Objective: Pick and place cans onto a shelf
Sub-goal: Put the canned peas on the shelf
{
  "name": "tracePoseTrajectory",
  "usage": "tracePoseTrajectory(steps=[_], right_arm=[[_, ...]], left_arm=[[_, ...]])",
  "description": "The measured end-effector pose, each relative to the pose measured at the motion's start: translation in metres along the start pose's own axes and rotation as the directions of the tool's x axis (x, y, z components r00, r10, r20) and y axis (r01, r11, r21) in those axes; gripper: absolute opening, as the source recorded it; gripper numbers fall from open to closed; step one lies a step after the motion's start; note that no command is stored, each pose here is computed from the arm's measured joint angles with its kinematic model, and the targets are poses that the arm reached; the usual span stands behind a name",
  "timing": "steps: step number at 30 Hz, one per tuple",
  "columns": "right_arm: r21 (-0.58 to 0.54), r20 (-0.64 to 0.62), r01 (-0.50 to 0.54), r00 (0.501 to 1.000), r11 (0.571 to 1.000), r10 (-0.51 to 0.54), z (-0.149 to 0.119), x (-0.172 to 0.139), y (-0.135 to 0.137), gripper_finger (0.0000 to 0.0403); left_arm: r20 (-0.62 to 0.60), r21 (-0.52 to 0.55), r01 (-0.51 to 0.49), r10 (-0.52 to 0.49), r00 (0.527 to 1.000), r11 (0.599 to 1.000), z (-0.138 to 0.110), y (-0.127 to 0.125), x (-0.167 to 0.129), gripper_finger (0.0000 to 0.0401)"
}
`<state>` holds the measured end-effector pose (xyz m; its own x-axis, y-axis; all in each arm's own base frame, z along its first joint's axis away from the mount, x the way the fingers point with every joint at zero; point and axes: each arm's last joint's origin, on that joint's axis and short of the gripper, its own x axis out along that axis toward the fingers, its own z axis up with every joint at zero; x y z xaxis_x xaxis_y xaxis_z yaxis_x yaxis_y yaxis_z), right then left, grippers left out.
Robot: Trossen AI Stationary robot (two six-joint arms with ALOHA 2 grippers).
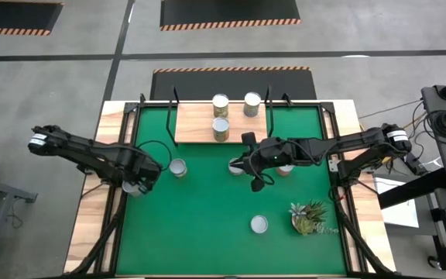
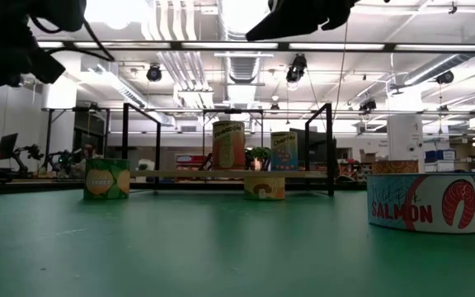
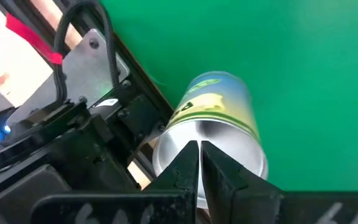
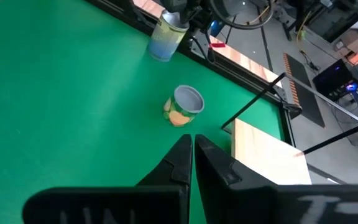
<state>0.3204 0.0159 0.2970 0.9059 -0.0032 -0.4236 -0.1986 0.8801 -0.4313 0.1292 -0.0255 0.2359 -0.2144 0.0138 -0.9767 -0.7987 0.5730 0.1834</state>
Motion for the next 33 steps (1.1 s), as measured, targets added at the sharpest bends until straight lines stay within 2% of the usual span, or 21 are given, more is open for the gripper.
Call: tracePoseTrajectory(steps=[4,9,13,16,19,21,23,25,28,31,33], right_arm=[[0.011,0.0,0.0,1.0,1.0,0.0,0.0,0.0,0.0,0.0009],[0.027,0.0,0.0,1.0,1.0,0.0,0.0,0.0,0.0,0.0009],[0.027,0.0,0.0,1.0,1.0,0.0,0.0,0.0,0.0,0.0009],[0.027,-0.001,0.0,1.0,1.0,0.0,0.0,0.0,0.0,0.0009],[0.028,-0.003,-0.002,1.0,1.0,0.002,0.0,0.0,0.0,0.0009],[0.032,-0.009,-0.004,1.0,0.999,0.004,-0.001,0.0,0.001,0.0009],[0.033,-0.01,-0.005,1.0,0.999,0.005,-0.001,0.001,0.001,0.0009],[0.033,-0.012,-0.006,1.0,0.999,0.006,-0.002,0.001,0.001,0.0009],[0.032,-0.012,-0.005,1.0,0.999,0.006,-0.002,0.001,0.001,0.0009],[0.032,-0.011,-0.005,1.0,0.999,0.005,-0.002,0.001,0.001,0.0009],[0.032,-0.011,-0.005,1.0,0.999,0.005,-0.002,0.001,0.001,0.0009]], left_arm=[[0.004,0.019,0.009,-0.009,1.0,1.0,-0.002,-0.003,0.007,0.0],[0.045,0.052,0.144,-0.146,0.988,0.988,0.0,-0.018,0.005,0.0],[0.122,0.106,0.266,-0.278,0.953,0.958,0.005,-0.031,-0.01,0.0],[0.208,0.191,0.396,-0.432,0.878,0.898,0.011,-0.045,-0.026,0.0],[0.248,0.259,0.458,-0.517,0.819,0.85,0.014,-0.052,-0.038,0.0],[0.249,0.265,0.464,-0.525,0.814,0.845,0.013,-0.052,-0.043,0.0],[0.206,0.27,0.447,-0.505,0.838,0.853,0.009,-0.049,-0.043,0.0007],[0.151,0.276,0.413,-0.464,0.873,0.868,0.002,-0.046,-0.041,0.0026],[0.093,0.237,0.339,-0.368,0.925,0.911,-0.006,-0.038,-0.034,0.0076],[0.086,0.151,0.308,-0.323,0.942,0.939,-0.008,-0.035,-0.029,0.0145],[0.1,0.105,0.324,-0.334,0.937,0.94,-0.007,-0.036,-0.029,0.0198]])
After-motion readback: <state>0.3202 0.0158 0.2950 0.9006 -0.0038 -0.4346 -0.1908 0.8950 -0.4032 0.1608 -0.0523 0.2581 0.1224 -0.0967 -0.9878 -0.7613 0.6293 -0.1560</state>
